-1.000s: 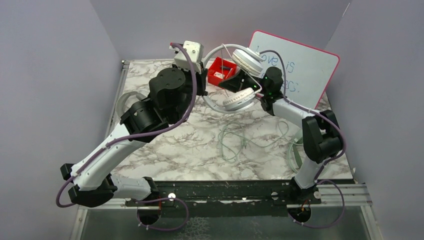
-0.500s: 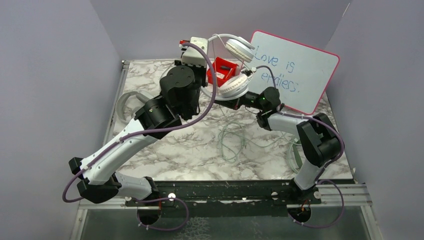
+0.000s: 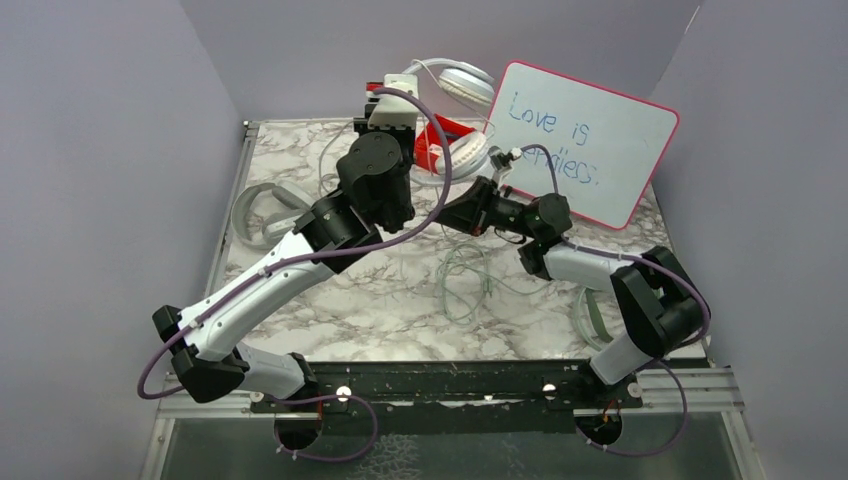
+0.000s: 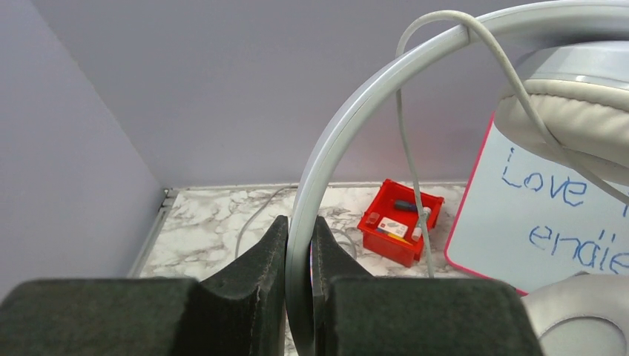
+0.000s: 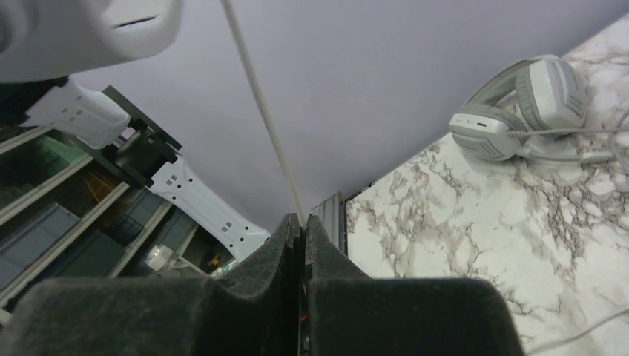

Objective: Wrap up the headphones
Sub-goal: Wrap the headphones cable around the headphones.

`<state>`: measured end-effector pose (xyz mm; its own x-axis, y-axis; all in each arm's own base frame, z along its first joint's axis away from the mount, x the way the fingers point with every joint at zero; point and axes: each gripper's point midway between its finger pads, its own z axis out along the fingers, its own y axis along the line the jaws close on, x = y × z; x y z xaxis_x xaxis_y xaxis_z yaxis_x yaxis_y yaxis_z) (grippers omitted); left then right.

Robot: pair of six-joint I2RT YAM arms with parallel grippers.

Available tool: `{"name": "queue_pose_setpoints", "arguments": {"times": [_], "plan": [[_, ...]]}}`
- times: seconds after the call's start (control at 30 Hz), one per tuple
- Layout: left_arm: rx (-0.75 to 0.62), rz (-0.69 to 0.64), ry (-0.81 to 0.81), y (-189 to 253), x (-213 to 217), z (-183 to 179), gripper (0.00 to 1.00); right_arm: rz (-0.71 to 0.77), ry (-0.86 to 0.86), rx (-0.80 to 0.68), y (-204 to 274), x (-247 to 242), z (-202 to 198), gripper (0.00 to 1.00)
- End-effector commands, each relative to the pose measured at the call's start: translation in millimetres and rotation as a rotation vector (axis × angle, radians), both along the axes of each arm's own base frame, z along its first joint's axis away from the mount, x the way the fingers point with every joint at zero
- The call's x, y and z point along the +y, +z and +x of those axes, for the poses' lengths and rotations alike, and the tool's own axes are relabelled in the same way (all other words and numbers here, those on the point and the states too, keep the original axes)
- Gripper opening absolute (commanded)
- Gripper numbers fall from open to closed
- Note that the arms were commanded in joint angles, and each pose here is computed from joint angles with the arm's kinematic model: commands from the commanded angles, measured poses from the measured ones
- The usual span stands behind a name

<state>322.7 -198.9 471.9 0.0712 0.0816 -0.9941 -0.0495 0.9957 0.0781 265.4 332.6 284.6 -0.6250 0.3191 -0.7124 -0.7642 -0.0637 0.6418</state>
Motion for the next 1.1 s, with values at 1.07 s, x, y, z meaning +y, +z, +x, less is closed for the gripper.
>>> {"name": "queue_pose_setpoints", "arguments": {"times": [1.07], "plan": [[0.020, -0.211, 0.232, -29.0, 64.5, 47.7, 0.00, -0.080, 0.187, -0.030, 11.3, 20.3, -103.8, 0.04]]}}
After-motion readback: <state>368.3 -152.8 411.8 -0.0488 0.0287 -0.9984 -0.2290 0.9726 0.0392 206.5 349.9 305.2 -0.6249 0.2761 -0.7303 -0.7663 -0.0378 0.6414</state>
